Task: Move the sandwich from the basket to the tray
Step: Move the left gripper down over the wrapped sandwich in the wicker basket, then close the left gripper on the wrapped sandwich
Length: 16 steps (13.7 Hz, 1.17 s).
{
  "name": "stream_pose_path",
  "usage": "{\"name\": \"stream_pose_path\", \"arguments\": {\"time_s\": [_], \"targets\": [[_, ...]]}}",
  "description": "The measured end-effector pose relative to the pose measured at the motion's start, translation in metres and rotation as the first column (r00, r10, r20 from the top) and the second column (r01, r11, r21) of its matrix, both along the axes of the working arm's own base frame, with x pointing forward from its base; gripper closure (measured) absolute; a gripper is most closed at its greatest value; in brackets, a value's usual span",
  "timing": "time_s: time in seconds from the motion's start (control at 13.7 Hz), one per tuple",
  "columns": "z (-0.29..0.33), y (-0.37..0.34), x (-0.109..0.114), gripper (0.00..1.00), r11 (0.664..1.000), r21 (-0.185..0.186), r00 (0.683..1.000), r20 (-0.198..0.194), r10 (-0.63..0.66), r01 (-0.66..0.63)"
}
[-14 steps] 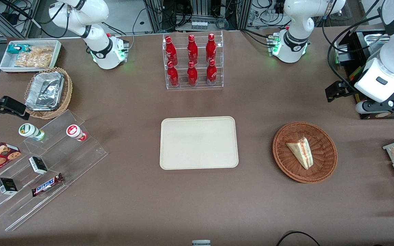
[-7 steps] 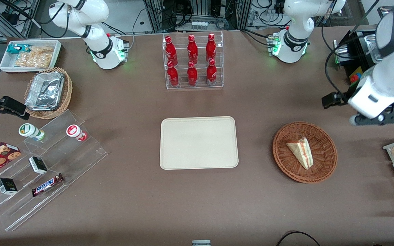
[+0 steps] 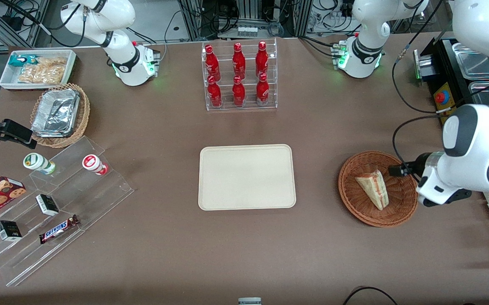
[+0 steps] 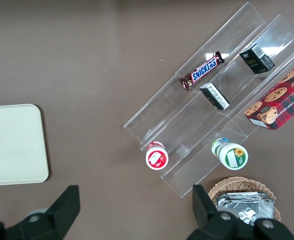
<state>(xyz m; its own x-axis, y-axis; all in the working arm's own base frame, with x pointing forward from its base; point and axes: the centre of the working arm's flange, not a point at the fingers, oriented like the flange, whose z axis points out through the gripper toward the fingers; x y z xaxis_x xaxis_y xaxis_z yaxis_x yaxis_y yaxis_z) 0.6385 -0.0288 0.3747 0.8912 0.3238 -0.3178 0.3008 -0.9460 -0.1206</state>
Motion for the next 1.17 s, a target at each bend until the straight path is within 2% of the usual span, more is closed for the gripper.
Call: {"name": "stream_pose_path", "arguments": {"time_s": [0.15,0.36,0.58,0.8,1.02,1.09,1.17], "targets": [[-0.04,-0.007,-0.004,0.0,0.992,0.031,0.992,0.039,0.119,-0.12],[-0.075,-0.017,-0.011,0.0,0.958,0.061,0.957,0.086,0.276,-0.281],[-0.082,-0.022,-0.006,0.0,0.915,0.064,0.912,0.137,0.387,-0.398],[-0.103,-0.029,-0.005,0.0,0.908,0.058,0.904,0.141,0.404,-0.414],[-0.138,-0.037,-0.014,0.0,0.91,0.044,0.904,0.145,0.402,-0.412],[-0.145,-0.038,-0.017,0.06,0.91,0.043,0.904,0.143,0.403,-0.413],[-0.148,-0.038,-0.018,0.07,0.907,0.045,0.902,0.141,0.409,-0.419]]}}
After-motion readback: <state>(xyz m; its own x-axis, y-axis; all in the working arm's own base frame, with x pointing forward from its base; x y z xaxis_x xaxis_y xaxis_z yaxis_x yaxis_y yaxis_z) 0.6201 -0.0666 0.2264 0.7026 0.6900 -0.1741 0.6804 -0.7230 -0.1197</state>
